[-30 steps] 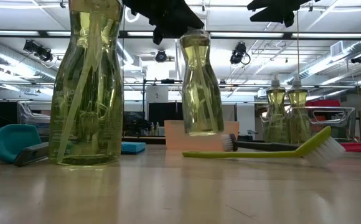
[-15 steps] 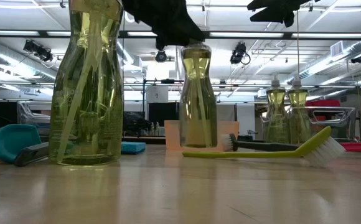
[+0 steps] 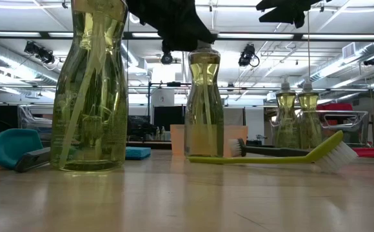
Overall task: Pick & Place Kitchen Sink Supplies
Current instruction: Put the yellow dish soap into the right transparent bin
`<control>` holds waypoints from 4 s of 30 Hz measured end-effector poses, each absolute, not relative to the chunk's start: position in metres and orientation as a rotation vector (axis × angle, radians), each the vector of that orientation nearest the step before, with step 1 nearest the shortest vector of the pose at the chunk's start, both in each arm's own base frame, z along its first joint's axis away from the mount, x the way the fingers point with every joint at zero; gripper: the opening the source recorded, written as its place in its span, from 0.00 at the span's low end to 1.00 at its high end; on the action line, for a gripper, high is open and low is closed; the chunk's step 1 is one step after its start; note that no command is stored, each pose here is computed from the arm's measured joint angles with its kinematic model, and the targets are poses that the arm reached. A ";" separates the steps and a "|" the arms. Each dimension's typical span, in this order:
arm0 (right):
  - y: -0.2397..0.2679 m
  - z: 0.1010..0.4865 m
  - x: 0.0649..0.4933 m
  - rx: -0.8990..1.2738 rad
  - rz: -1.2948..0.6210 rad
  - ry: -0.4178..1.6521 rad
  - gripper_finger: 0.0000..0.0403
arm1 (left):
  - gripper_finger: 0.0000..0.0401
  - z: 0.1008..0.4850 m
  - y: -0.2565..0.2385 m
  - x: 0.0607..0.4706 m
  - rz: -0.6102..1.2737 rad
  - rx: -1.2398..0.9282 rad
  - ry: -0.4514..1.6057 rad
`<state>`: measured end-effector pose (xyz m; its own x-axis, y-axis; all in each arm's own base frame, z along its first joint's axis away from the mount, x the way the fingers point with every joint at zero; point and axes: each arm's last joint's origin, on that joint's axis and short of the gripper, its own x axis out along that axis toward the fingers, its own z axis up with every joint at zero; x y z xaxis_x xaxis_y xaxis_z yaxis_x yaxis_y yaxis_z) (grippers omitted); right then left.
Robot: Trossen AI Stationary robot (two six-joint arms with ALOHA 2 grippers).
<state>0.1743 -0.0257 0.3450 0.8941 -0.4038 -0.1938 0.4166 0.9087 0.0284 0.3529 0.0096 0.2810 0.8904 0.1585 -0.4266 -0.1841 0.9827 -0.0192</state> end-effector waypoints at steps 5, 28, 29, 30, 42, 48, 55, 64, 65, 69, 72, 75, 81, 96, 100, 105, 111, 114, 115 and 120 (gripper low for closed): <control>-0.025 0.345 0.174 0.072 -0.412 0.184 0.58 | 0.61 0.280 0.010 0.353 0.179 -0.063 0.446; -0.019 0.325 0.209 0.079 -0.083 0.297 0.58 | 0.67 0.345 0.009 0.304 0.214 -0.093 0.266; -0.019 0.323 0.213 0.080 -0.083 0.306 0.58 | 0.67 0.348 0.010 0.301 0.224 -0.093 0.259; -0.020 0.320 0.216 0.081 -0.084 0.322 0.58 | 0.67 0.350 0.010 0.299 0.238 -0.091 0.252; -0.022 0.290 0.256 0.103 -0.010 0.394 0.70 | 0.67 0.359 0.013 0.288 0.329 -0.082 0.223; -0.024 0.279 0.276 0.080 0.026 0.362 0.74 | 0.67 0.359 0.013 0.288 0.329 -0.082 0.224; -0.025 0.268 0.293 0.059 0.044 0.336 0.73 | 0.67 0.359 0.013 0.288 0.330 -0.082 0.226; -0.026 0.255 0.307 0.050 0.049 0.320 0.72 | 0.67 0.359 0.014 0.287 0.367 -0.078 0.223; -0.026 0.255 0.308 0.050 0.049 0.315 0.72 | 0.67 0.359 0.014 0.287 0.367 -0.078 0.224; -0.026 0.253 0.309 0.051 0.048 0.320 0.71 | 0.67 0.359 0.014 0.287 0.370 -0.076 0.224; -0.026 0.254 0.309 0.056 0.048 0.316 0.68 | 0.67 0.359 0.014 0.287 0.389 -0.074 0.223; -0.026 0.254 0.309 0.057 0.048 0.316 0.61 | 0.67 0.359 0.015 0.287 0.391 -0.075 0.223; -0.026 0.254 0.309 0.057 0.049 0.316 0.42 | 0.67 0.359 0.015 0.287 0.395 -0.104 0.217; -0.024 0.269 0.298 0.076 0.016 0.276 0.24 | 0.67 0.358 0.015 0.287 0.406 -0.106 0.216; -0.021 0.292 0.283 0.058 -0.045 0.205 0.24 | 0.67 0.359 0.015 0.287 0.410 -0.106 0.213; -0.017 0.317 0.254 0.083 -0.158 0.149 0.24 | 0.67 0.359 0.015 0.287 0.410 -0.106 0.213; -0.012 0.337 0.216 0.070 -0.323 0.136 0.24 | 0.67 0.359 0.015 0.287 0.410 -0.106 0.213; -0.013 0.342 0.201 0.060 -0.404 0.134 0.24 | 0.67 0.359 0.015 0.287 0.410 -0.106 0.213; -0.013 0.343 0.197 0.056 -0.428 0.137 0.24 | 0.67 0.359 0.015 0.287 0.410 -0.106 0.213; -0.019 0.344 0.190 0.009 -0.493 0.162 0.24 | 0.67 0.359 0.015 0.287 0.410 -0.105 0.213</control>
<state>0.1900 -0.0191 0.3436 0.8684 -0.4702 -0.1575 0.4717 0.8813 -0.0301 0.2872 0.0153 0.3586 0.8952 0.3841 -0.2261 -0.4060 0.9120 -0.0583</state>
